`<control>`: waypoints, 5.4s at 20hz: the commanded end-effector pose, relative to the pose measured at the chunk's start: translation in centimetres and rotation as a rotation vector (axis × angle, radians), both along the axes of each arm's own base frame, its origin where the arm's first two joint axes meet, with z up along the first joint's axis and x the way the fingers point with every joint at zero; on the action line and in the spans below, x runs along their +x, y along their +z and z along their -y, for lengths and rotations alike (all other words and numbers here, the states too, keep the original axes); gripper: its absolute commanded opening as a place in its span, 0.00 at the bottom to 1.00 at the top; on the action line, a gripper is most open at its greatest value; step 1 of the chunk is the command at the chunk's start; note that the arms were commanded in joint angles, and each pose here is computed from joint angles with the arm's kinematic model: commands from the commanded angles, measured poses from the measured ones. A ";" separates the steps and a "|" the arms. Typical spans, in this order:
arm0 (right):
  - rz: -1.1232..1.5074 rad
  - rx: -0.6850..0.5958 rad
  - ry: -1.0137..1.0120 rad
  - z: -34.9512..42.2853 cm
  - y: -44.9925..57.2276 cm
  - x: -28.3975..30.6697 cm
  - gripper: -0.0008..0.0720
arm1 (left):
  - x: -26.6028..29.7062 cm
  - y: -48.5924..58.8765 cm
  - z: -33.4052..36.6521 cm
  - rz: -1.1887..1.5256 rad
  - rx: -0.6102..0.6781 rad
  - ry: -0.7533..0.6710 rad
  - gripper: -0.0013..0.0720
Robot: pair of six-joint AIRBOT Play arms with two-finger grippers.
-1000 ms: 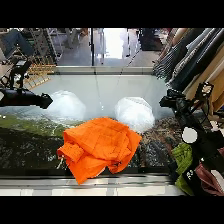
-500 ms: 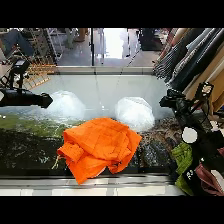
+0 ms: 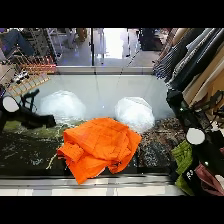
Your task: Fold the clothes and pants, and hang the long-sleeved shirts on hangers.
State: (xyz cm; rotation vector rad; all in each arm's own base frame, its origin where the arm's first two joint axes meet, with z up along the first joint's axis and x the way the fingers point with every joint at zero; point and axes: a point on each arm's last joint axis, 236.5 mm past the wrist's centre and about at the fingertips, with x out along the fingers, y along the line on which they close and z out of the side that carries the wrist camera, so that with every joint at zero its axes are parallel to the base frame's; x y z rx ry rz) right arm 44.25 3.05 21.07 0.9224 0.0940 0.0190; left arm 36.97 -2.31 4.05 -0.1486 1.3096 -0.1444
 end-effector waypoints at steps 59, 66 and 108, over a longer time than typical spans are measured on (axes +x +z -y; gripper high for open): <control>0.366 -1.241 0.183 -5.6 31.1 -10.6 0.03 | -5.0 42.8 5.6 1.260 -0.470 -0.240 0.03; -0.171 -1.156 0.522 -8.8 -0.1 15.2 0.02 | 15.2 12.7 2.8 0.601 -0.501 -0.069 0.03; -1.069 -0.324 0.807 0.0 -22.8 0.3 0.68 | 9.0 -10.5 -1.3 -0.065 -0.430 0.305 0.82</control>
